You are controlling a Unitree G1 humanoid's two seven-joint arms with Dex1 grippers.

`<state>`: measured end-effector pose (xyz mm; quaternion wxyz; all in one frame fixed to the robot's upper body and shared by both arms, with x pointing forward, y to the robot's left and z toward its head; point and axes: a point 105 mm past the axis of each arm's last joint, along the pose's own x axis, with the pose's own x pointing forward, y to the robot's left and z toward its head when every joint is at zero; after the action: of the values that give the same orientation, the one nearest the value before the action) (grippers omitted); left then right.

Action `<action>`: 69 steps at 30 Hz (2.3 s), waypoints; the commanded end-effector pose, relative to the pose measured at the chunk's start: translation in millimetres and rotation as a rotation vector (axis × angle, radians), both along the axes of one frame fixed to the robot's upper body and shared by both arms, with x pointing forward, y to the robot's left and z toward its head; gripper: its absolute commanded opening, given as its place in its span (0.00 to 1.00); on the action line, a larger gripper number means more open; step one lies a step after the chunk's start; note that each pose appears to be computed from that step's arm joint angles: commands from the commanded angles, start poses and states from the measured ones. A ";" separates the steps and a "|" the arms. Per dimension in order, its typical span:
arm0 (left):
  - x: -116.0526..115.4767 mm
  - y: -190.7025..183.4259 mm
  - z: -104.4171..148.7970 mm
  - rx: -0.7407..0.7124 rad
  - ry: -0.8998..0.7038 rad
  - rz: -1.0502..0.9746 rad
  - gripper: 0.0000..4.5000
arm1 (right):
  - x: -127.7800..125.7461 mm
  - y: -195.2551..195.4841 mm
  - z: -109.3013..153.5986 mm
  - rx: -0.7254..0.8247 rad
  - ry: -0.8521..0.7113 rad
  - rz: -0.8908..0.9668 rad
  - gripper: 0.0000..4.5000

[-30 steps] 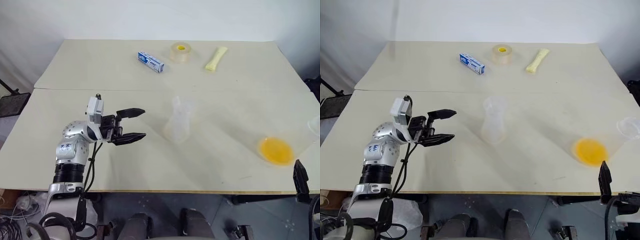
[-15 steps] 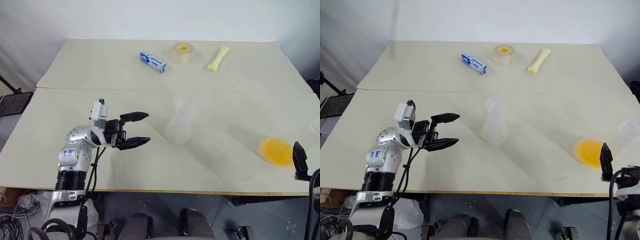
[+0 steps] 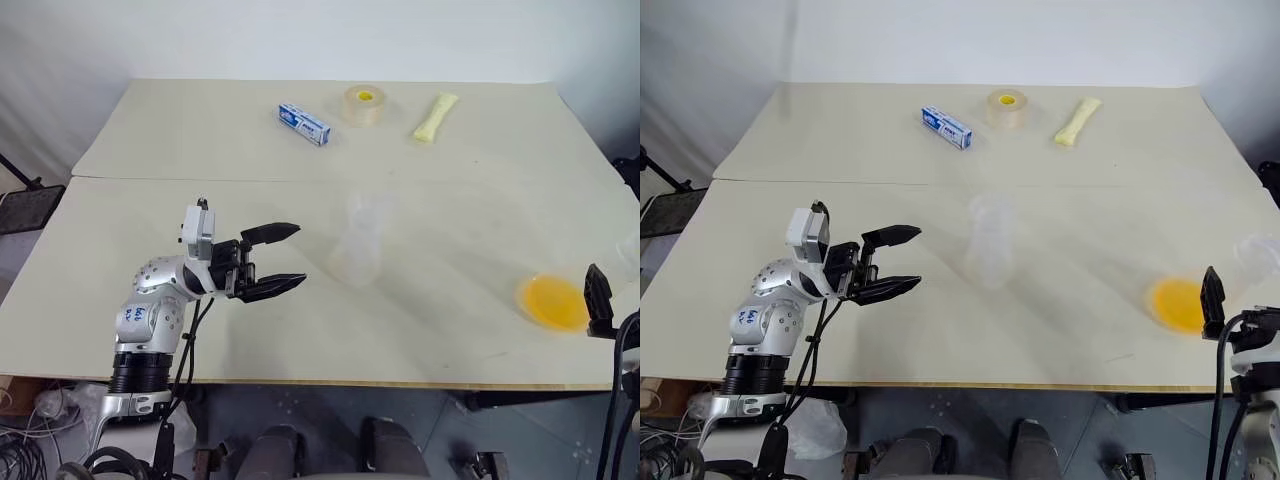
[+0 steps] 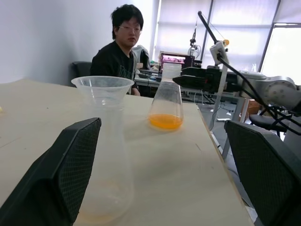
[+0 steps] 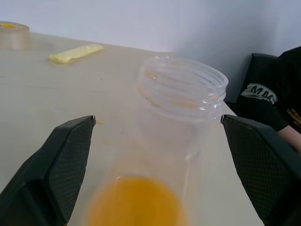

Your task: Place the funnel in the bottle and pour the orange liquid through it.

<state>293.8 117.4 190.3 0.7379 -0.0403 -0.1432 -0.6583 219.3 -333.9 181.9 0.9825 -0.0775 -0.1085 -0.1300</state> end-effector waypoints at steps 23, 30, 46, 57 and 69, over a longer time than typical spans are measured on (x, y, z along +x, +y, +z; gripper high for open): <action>-2.6 4.8 5.5 -0.008 -0.034 0.028 1.00 | 23.8 -2.9 32.9 0.028 -0.116 -0.043 0.55; 9.6 7.4 1.4 0.035 -0.044 -0.002 1.00 | 34.9 48.3 80.4 -0.096 -0.192 0.110 0.55; 37.0 14.6 4.3 0.032 -0.096 -0.035 1.00 | 77.9 179.3 119.9 -0.654 -0.154 0.400 0.55; 37.8 14.6 6.3 -0.023 -0.101 -0.050 1.00 | 83.4 234.2 108.5 -1.046 -0.192 0.457 0.55; 37.1 8.4 11.8 -0.057 -0.103 -0.077 1.00 | 93.5 243.9 113.0 -1.352 -0.242 0.409 0.55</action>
<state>334.2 125.7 189.1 0.7137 -0.0395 -0.1690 -0.6787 318.1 -91.8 281.0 0.7325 -0.6106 -0.2551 0.1598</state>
